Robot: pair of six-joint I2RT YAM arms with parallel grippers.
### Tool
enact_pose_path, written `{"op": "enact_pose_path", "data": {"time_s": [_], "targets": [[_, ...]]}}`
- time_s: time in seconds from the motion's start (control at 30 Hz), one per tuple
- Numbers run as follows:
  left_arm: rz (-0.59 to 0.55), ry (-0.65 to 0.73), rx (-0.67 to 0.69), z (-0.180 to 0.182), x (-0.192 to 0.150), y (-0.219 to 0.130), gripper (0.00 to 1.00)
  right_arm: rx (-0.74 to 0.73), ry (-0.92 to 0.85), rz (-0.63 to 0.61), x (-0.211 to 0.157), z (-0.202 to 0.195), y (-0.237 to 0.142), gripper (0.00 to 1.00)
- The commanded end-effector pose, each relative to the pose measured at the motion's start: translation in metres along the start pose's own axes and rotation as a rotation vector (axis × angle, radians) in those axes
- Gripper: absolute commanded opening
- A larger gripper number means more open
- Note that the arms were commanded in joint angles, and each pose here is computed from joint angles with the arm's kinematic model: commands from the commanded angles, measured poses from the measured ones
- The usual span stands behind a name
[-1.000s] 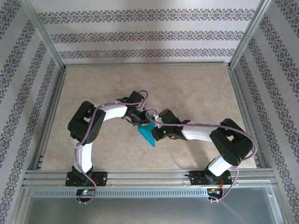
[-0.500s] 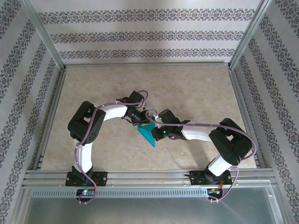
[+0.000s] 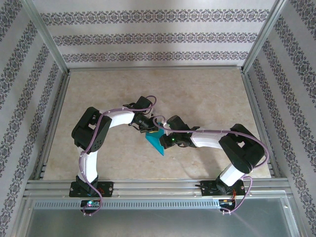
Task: Fold a paper plane with a square sheet of paper (fold left side to right side)
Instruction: Third fold the triangle at the center of the table.
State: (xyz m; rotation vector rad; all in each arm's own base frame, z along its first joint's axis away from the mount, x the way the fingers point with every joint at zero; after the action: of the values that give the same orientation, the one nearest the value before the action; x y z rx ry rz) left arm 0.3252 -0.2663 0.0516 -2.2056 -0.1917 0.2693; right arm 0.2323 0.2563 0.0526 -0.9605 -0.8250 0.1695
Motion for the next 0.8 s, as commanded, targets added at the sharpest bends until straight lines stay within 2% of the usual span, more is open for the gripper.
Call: {"op": "enact_pose_path", "data": {"time_s": [0.0,0.53,0.77], "targets": [[0.011,0.01,0.071,0.012,-0.005,0.009,0.07,-0.005,0.012,-0.019,0.009,-0.003,0.0,0.0],[0.014,0.013,0.071,0.012,-0.006,0.01,0.07,-0.006,0.017,0.017,0.001,-0.005,0.008,0.0],[-0.005,0.033,0.048,0.001,-0.003,0.001,0.11,-0.011,0.024,0.08,-0.017,-0.006,0.013,0.0]]}}
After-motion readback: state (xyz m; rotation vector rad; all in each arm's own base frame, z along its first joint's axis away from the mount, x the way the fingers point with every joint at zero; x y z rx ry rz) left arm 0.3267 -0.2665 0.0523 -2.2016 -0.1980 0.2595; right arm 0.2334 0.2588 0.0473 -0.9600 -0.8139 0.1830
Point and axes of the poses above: each hand's point on the last joint's axis, 136 mm out from that joint toward the fingers, its own y axis out along the fingers, its own z axis along the line the jaws close on, x = y × z, the point moved 4 cm from there along -y, back along the fingers, and after that the axes turned 15 degrees about -y, right-handed, at the moved point
